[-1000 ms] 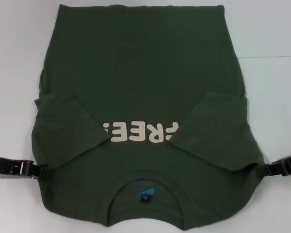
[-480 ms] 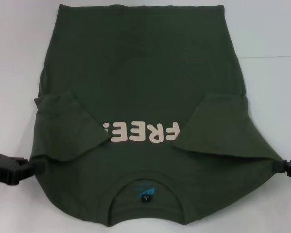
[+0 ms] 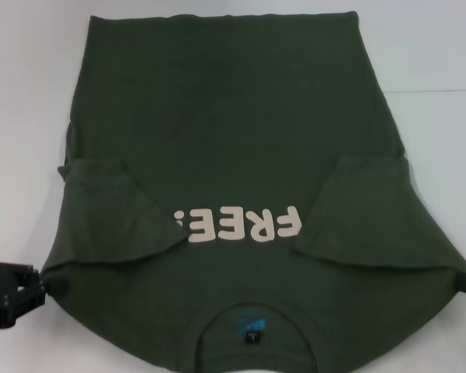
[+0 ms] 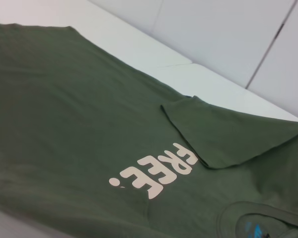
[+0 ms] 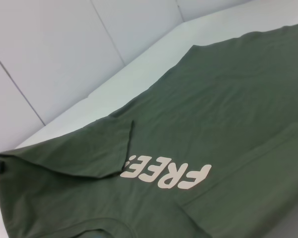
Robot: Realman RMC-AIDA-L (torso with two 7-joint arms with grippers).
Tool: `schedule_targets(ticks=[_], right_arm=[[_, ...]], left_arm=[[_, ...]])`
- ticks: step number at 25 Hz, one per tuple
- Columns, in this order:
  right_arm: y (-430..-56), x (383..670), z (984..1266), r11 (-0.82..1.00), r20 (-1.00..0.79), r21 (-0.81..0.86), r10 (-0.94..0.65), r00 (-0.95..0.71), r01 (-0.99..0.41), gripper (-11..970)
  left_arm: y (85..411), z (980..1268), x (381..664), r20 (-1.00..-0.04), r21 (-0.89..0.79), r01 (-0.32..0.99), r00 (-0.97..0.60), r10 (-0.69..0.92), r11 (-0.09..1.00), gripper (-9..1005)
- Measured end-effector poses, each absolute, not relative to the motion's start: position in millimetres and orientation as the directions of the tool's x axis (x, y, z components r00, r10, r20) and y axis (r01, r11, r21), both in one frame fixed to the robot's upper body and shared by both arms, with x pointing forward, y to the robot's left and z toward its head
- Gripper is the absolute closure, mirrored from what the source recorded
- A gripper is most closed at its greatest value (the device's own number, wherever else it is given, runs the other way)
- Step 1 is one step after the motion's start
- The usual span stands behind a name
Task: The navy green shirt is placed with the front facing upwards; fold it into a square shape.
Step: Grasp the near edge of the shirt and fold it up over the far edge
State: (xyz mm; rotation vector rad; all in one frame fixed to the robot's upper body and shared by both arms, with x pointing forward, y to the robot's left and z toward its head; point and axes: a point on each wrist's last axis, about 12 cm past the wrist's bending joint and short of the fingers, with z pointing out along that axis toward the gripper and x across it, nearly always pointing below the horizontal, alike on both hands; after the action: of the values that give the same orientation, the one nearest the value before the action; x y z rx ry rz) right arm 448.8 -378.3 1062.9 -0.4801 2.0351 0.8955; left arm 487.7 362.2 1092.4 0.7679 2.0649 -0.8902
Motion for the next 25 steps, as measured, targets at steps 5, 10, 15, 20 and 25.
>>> schedule_targets(ticks=[5, 10, 15, 20, 25], right_arm=[[-377.4, 431.2, 1056.4, 0.659, -0.839, 0.399, -0.018, -0.544, -0.637, 923], [-379.4, 406.2, 1054.2, 0.642, -0.874, 0.372, 0.0, -0.485, -0.67, 923], [-382.7, 377.7, 1051.0, 0.637, -0.899, 0.342, 0.008, -0.438, -0.691, 923], [-383.7, 350.2, 1043.7, 0.641, -0.903, 0.335, 0.011, -0.429, -0.69, 922], [-386.7, 344.1, 1041.9, 0.648, -0.915, 0.319, 0.021, -0.402, -0.692, 922]], left_arm=[[363.4, 1089.1, 475.3, -0.829, -0.314, 0.774, -0.506, 0.237, 0.55, 916], [364.0, 1086.8, 459.4, -0.847, -0.298, 0.81, -0.468, 0.251, 0.504, 914], [366.9, 1083.2, 439.0, -0.86, -0.282, 0.834, -0.438, 0.26, 0.474, 912], [371.4, 1082.2, 421.4, -0.857, -0.273, 0.845, -0.431, 0.284, 0.459, 909], [372.1, 1081.9, 420.8, -0.858, -0.274, 0.842, -0.433, 0.277, 0.466, 907]])
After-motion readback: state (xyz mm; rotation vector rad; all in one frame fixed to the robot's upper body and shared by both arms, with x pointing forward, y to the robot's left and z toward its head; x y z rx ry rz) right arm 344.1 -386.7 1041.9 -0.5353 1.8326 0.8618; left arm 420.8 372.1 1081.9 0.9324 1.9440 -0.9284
